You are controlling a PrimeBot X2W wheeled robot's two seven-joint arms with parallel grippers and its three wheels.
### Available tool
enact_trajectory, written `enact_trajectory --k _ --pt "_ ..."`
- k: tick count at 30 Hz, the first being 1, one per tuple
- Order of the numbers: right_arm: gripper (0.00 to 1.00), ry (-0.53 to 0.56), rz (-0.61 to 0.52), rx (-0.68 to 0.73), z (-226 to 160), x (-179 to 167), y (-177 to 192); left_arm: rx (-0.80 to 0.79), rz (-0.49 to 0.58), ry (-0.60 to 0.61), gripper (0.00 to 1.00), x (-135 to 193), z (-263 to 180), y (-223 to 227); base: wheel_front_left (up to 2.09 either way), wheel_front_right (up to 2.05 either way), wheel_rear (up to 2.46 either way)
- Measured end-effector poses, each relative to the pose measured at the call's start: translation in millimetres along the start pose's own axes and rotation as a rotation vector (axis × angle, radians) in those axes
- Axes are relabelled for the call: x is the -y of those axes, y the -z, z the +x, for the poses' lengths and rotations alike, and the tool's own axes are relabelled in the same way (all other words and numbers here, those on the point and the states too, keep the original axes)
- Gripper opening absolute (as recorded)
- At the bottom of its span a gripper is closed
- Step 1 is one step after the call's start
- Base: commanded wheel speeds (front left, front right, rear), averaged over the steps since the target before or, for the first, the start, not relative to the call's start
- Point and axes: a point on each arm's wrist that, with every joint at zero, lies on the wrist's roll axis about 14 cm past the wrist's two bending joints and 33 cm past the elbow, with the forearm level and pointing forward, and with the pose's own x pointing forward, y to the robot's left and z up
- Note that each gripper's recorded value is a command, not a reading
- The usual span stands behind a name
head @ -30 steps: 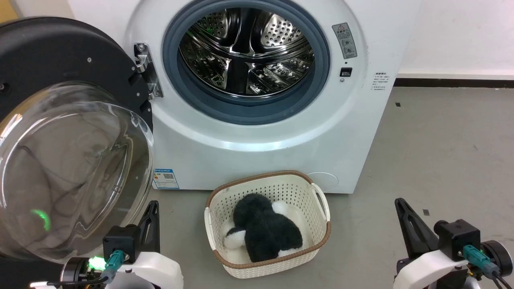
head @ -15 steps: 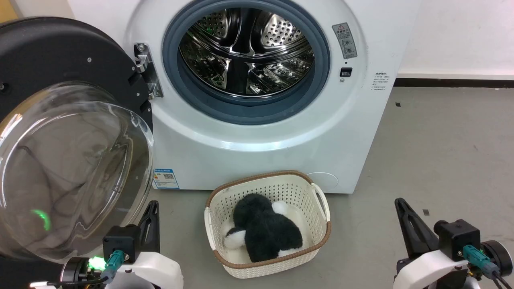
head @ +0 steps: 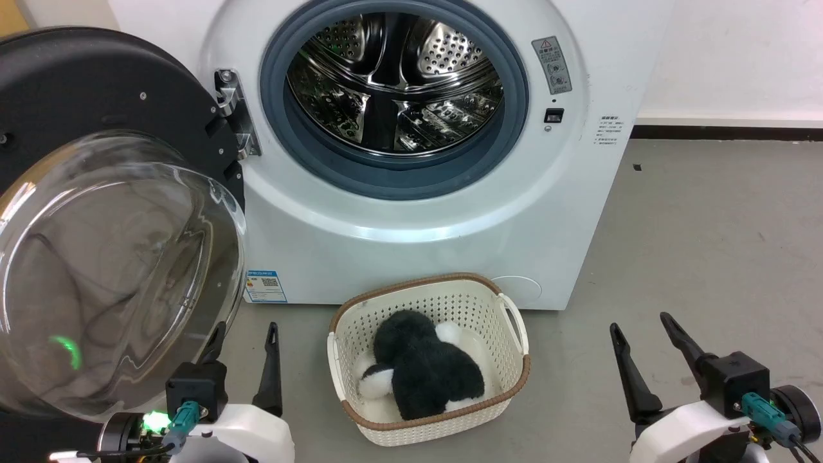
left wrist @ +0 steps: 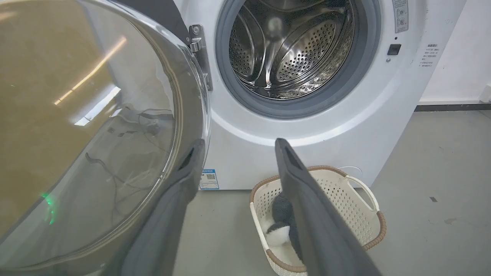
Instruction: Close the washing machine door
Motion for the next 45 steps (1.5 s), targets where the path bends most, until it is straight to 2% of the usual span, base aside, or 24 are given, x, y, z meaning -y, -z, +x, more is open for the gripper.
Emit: enact_trajectory --k 12,24,45 --pt "1.00 -0.003 0.020 0.021 1.0 -0.9 -2.6 0.019 -0.009 -0.004 1.00 0.6 -0.9 -2.4 0.00 0.00 0.00" --pt "1.00 -0.049 0.054 0.060 8.1 -15.7 -9.5 0.052 -0.024 -0.052 1.00 -12.1 -9.3 -7.4 0.00 0.00 0.00" --pt "1.00 -0.203 0.084 0.106 25.4 -66.6 -18.3 0.093 -0.033 -0.190 1.00 -51.2 -42.8 -10.2 0.00 0.00 0.00"
